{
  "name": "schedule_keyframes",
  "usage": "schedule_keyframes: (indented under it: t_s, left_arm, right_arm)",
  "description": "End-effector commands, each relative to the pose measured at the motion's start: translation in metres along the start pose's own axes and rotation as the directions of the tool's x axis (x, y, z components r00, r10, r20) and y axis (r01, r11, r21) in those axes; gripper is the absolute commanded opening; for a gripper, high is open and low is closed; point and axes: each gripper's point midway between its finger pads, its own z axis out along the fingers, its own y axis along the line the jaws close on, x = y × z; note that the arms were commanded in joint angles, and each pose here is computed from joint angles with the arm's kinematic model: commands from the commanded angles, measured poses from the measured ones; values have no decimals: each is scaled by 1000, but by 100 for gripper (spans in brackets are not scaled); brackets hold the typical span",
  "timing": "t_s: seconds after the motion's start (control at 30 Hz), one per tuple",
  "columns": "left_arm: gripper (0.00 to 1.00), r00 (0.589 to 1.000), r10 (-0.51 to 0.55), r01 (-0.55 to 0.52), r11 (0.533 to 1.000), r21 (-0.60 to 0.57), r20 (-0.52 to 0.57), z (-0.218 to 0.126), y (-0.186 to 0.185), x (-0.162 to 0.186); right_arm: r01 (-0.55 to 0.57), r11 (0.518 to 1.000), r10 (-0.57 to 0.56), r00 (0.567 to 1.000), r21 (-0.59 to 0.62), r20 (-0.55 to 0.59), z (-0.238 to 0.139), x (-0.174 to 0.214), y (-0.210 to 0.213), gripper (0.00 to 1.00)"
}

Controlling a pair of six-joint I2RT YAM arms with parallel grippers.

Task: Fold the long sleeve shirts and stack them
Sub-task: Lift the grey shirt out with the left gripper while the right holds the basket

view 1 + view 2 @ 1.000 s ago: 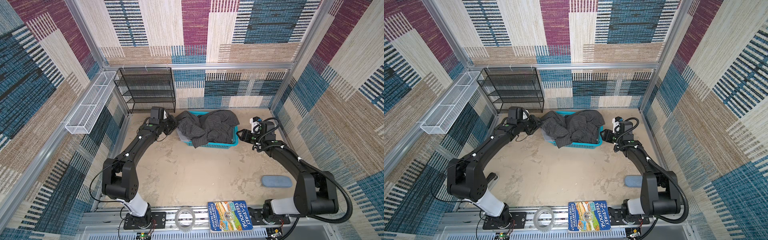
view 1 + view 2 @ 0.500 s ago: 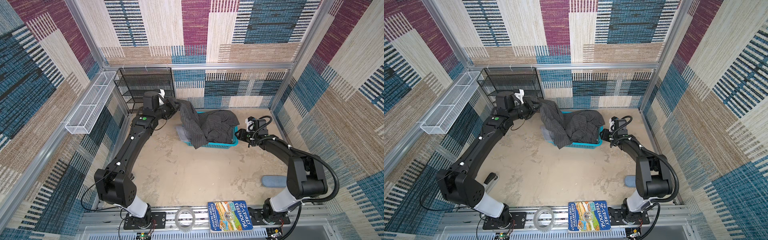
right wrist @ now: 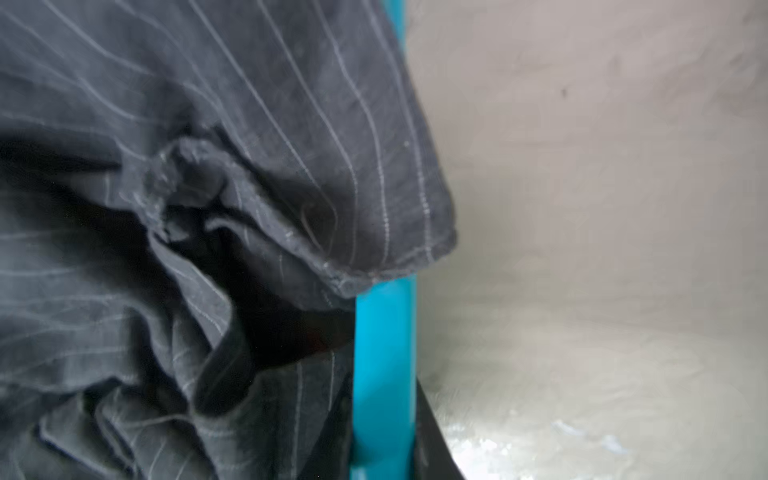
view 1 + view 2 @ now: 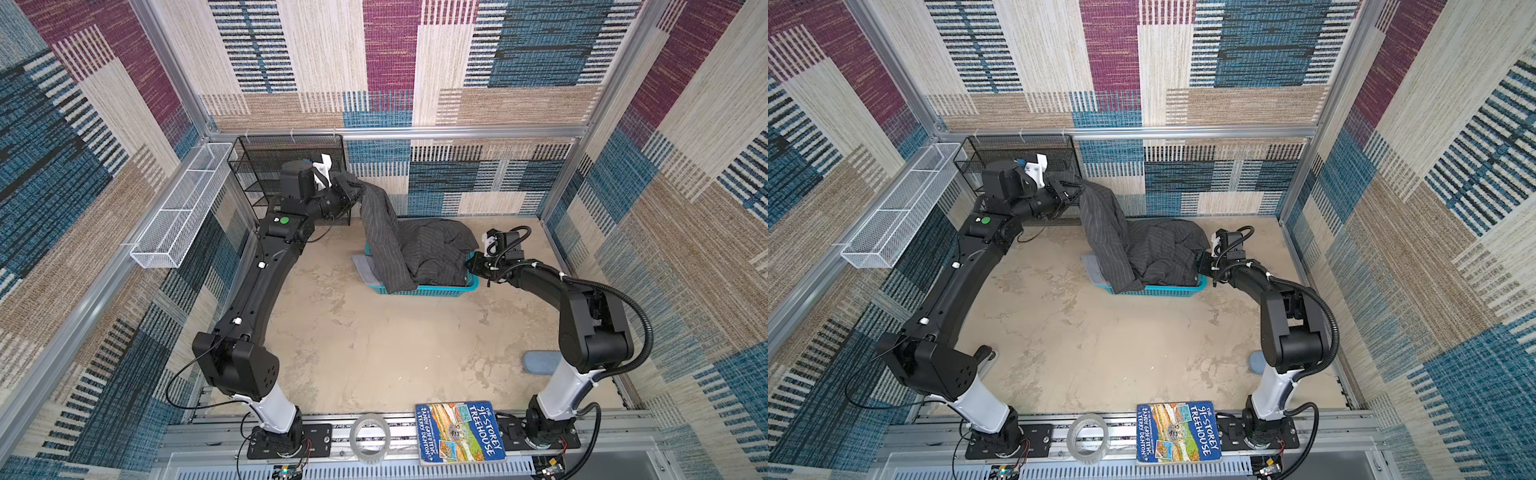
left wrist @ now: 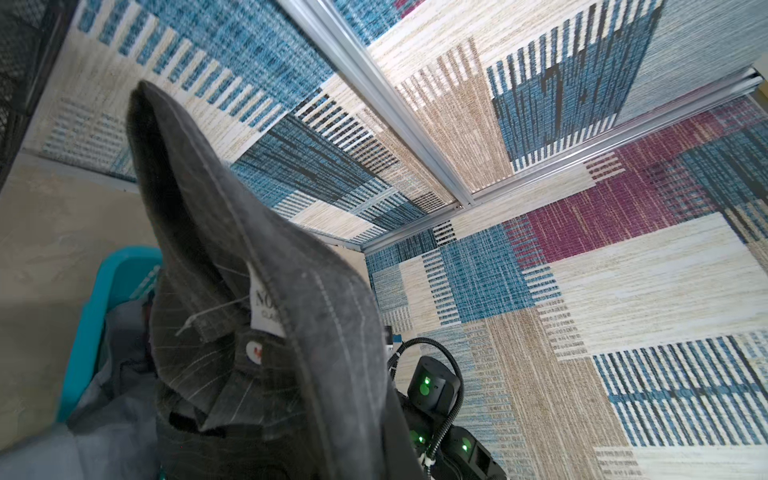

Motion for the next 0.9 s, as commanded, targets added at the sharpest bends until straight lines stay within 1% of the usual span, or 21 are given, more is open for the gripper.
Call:
schedule_keyframes:
  t_s: [0.0, 0.03, 0.07, 0.17, 0.27, 0.33, 0.37, 0.53, 0.6, 0.7, 0.77, 0.87]
  left_arm:
    - [0, 996, 90, -90, 996, 22, 16, -8, -18, -14]
    - [0, 995, 102, -102, 994, 24, 25, -11, -22, -19]
    - [0, 993, 110, -111, 993, 26, 39, -16, -25, -27]
    - [0, 988, 128, -132, 991, 34, 90, -35, -33, -53]
    - [0, 980, 138, -142, 990, 20, 141, -57, -30, -78]
    - [0, 974, 133, -133, 991, -10, 182, -74, -22, -94]
    - [0, 975, 129, -130, 991, -6, 180, -81, -18, -97]
    - [0, 966, 93, -84, 995, -46, 240, -110, 13, -113]
    - [0, 966, 66, -54, 997, -54, 249, -115, 29, -115]
    - [0, 969, 46, -31, 998, -63, 243, -117, 46, -112]
    - [0, 972, 38, -22, 997, -73, 233, -116, 55, -105]
    - [0, 973, 31, -10, 996, -94, 230, -114, 71, -96]
  right_arm:
    - [-34, 990, 30, 999, 135, 28, -5, -4, -22, 6]
    - [-41, 987, 35, 998, 155, 43, -9, -7, -24, 3]
    - [-49, 982, 40, 998, 180, 54, -14, -8, -28, 2]
    - [-75, 971, 57, 995, 228, 84, -30, -12, -36, 1]
    - [-130, 958, 105, 989, 258, 108, -46, -12, -53, 1]
    - [-177, 946, 145, 980, 271, 136, -58, -12, -69, 1]
    - [-211, 936, 174, 973, 282, 151, -64, -10, -80, 1]
    - [-351, 880, 285, 929, 319, 237, -98, -5, -129, 1]
    - [-425, 847, 342, 896, 321, 282, -113, 0, -150, 1]
    - [-531, 789, 417, 832, 309, 366, -141, 5, -180, 1]
    - [-586, 748, 445, 791, 310, 421, -158, 8, -194, 0]
    - [-669, 681, 485, 717, 298, 501, -181, 16, -212, 0]
